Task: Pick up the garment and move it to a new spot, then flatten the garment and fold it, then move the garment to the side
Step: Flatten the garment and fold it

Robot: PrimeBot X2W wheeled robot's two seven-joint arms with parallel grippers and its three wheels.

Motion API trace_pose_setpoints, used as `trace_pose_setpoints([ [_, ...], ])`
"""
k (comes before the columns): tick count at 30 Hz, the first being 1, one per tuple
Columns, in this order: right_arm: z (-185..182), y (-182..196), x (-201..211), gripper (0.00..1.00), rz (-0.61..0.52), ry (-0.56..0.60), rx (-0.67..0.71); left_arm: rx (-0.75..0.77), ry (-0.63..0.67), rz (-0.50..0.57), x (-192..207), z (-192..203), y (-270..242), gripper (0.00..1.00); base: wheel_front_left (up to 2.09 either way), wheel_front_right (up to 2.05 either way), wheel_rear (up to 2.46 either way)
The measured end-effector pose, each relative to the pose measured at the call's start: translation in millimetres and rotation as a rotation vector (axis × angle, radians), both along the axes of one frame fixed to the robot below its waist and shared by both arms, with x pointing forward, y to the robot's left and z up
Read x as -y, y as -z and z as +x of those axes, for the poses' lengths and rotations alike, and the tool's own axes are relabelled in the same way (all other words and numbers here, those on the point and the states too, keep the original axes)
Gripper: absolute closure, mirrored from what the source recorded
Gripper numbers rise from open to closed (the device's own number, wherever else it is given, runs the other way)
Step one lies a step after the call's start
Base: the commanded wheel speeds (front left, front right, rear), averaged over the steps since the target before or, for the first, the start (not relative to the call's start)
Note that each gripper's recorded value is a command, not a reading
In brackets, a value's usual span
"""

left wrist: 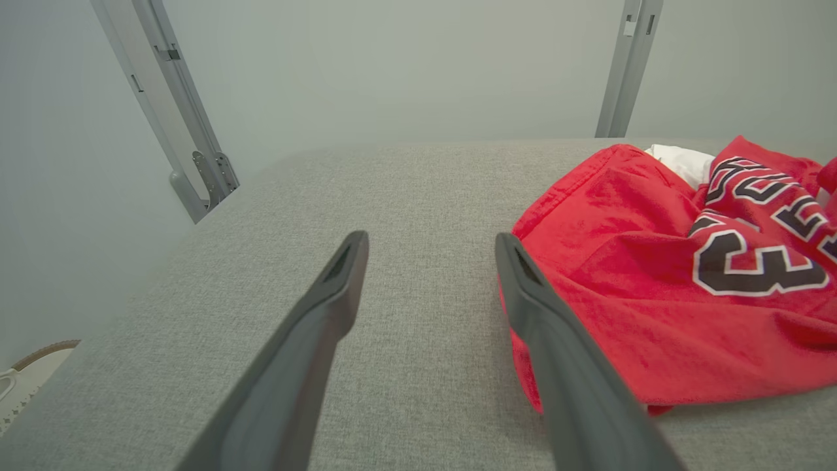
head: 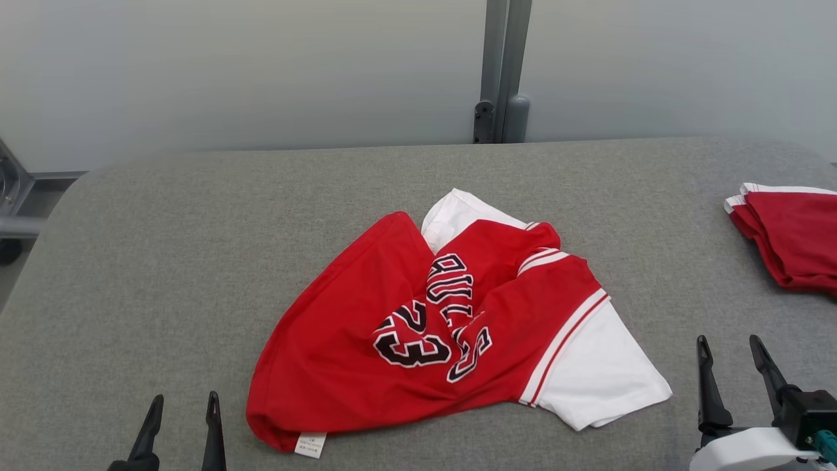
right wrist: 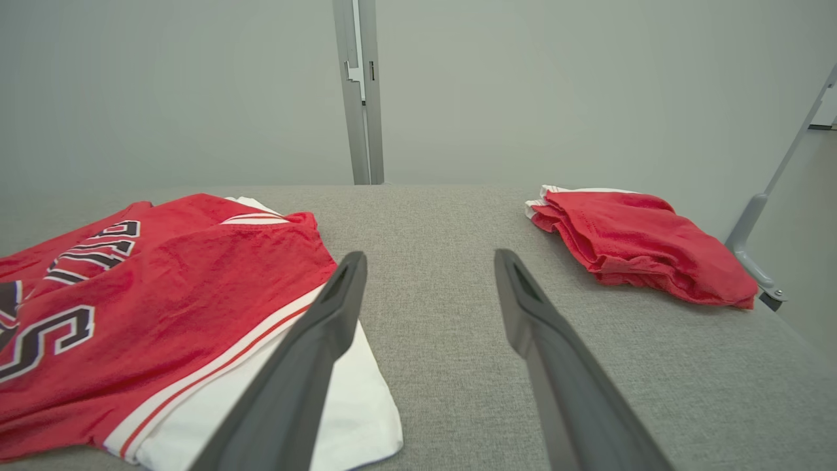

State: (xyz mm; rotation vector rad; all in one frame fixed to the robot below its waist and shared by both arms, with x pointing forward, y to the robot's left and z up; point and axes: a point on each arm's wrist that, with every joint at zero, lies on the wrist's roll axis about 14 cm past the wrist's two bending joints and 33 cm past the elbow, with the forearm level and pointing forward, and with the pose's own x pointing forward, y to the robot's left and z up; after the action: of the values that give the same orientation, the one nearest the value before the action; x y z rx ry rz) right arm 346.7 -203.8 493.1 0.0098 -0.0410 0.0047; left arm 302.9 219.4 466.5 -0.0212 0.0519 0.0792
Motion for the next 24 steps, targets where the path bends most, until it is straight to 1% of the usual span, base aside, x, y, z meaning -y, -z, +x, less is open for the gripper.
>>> trace_pose_setpoints([
  [10,6,3,-15,0.0,0.003,-0.045,-0.008,-0.02,0.019,-0.013,-4,-7,8,0.0,0.0,0.0,0.0],
  [24,4,3,-20,0.0,0.009,-0.059,-0.008,-0.021,0.037,-0.01,-1,-6,9,0.0,0.0,0.0,0.0],
])
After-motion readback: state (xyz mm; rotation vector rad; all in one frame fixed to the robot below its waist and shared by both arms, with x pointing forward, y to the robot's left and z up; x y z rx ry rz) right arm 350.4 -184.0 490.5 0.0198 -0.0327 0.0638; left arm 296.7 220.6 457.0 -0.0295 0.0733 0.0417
